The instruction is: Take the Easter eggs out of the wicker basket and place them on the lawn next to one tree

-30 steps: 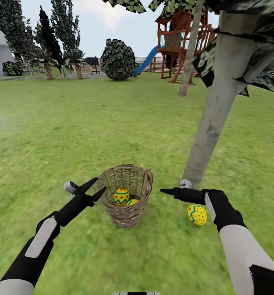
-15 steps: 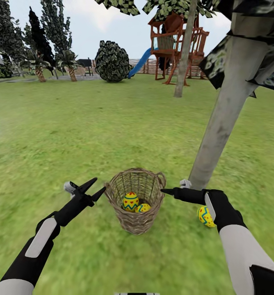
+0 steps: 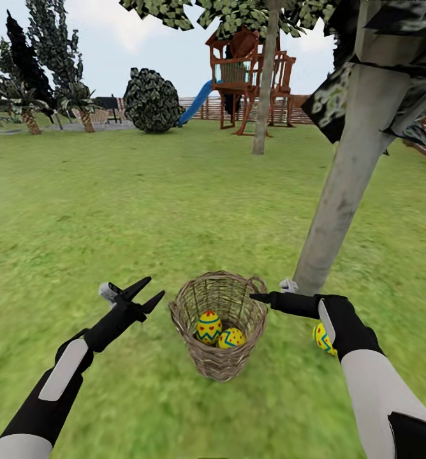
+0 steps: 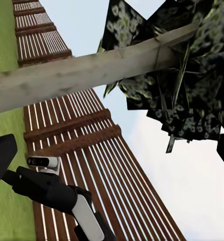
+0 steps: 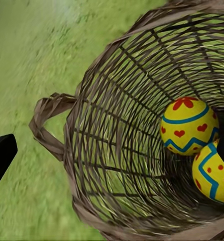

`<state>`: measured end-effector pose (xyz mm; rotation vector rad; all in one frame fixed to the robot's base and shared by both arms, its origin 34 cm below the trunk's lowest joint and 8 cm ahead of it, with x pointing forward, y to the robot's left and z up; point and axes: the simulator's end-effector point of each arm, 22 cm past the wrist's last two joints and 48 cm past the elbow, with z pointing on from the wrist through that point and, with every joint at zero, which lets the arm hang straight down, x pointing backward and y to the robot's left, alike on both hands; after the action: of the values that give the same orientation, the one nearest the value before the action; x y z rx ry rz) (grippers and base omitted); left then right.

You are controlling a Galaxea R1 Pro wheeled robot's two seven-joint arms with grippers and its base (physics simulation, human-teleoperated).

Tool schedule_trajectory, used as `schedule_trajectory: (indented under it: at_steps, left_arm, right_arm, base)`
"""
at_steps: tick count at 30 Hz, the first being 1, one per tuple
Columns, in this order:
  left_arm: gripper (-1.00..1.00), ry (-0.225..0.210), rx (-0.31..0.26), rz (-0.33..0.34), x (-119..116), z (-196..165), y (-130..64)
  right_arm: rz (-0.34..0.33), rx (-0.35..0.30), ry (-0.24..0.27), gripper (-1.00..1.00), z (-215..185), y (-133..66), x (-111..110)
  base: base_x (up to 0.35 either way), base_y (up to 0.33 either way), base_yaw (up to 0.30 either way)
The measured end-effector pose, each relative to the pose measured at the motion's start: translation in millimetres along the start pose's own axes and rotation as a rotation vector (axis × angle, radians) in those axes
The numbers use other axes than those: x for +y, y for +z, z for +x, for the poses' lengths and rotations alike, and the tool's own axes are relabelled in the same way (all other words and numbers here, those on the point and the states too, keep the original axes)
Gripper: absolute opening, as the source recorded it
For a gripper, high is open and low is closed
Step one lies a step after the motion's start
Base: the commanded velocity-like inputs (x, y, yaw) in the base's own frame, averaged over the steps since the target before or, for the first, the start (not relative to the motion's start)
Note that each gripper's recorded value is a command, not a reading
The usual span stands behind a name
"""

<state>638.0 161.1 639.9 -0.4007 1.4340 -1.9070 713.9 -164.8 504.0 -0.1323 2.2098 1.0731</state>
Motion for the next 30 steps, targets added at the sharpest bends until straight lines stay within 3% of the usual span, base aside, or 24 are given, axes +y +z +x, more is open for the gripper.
schedule_trajectory:
  at_steps: [10,16,26,30]
  left_arm:
    - [1.00,0.008,0.002,0.008,-7,0,1.3]
    - [1.00,0.012,0.002,0.012,-10,0,1.7]
    - [1.00,0.014,0.001,0.013,-9,0,1.9]
    - [1.00,0.013,0.002,0.013,-9,0,1.9]
  right_arm:
    - [0.012,0.000,-0.014,1.00,-3,-2.3,2]
    - [0.125,-0.004,-0.015,1.00,-5,-4.2,-20]
    - [0.164,0.001,-0.009,1.00,-2,-0.3,-26]
    - [0.203,0.040,-0.034,1.00,10,18.6,-20]
  base:
    - [0.159,0.324,-0.205]
    - [0.168,0.312,-0.126]
    - [0.029,0.033,-0.003]
    - [0.000,0.000,0.000]
